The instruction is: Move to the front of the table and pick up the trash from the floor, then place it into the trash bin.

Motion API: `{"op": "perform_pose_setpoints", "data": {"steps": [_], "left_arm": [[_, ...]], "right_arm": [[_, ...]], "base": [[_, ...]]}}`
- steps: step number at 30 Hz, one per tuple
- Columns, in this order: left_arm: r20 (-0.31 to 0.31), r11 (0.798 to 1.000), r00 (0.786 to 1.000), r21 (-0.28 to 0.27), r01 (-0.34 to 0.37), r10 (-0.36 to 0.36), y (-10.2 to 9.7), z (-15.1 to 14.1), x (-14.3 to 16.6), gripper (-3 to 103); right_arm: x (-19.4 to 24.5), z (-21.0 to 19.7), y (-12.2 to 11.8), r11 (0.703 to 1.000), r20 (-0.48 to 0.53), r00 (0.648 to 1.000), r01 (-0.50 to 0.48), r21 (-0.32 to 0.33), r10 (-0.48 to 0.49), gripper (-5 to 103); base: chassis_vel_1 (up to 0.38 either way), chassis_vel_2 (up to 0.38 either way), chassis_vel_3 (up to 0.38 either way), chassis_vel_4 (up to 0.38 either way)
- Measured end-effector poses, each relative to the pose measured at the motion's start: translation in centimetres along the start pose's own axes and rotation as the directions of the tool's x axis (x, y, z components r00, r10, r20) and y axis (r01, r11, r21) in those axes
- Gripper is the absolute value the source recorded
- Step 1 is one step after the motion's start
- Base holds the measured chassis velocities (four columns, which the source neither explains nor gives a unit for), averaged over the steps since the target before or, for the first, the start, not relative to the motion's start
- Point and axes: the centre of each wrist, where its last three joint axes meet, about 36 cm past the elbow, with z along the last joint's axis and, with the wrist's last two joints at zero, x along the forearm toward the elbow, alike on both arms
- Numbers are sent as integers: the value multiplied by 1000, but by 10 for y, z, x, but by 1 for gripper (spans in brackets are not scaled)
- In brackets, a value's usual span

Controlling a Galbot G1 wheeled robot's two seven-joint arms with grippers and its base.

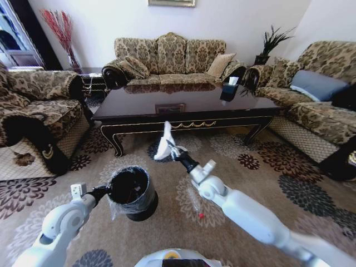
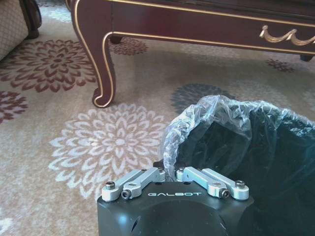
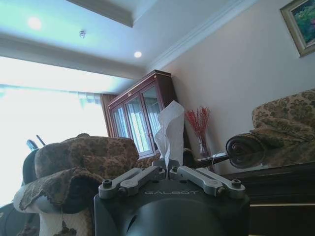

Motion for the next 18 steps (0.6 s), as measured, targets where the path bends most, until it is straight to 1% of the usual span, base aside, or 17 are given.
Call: {"op": "perform_pose_setpoints", "data": {"steps": [3,6,9,11,13,18], "left_arm": [[18,1000,1000,22,2,-2,4,-4,-6,4],[26,1000,1000,28,-2,1,5,-8,-10,4],[47,999,999,34,-15,14,6,-19,-16,4],[50,999,999,34,-17,15,7,-20,-17,4],[61,999,998,37,-17,15,11,-26,-22,4],[70,999,997,38,-16,13,14,-32,-30,4]], "right_arm": [[-19,12,7,998,-26,998,64,-2,-64,0],[-23,17,11,997,-36,996,82,-6,-83,0],[-31,28,22,993,-51,991,121,-15,-121,0],[-33,30,24,992,-52,991,125,-19,-126,0],[-37,37,32,990,-55,988,140,-30,-141,0],[-41,52,38,987,-66,985,160,-22,-161,0]], "base": [[0,0,0,0],[0,0,0,0],[0,0,0,0],[0,0,0,0],[0,0,0,0],[0,0,0,0]]}}
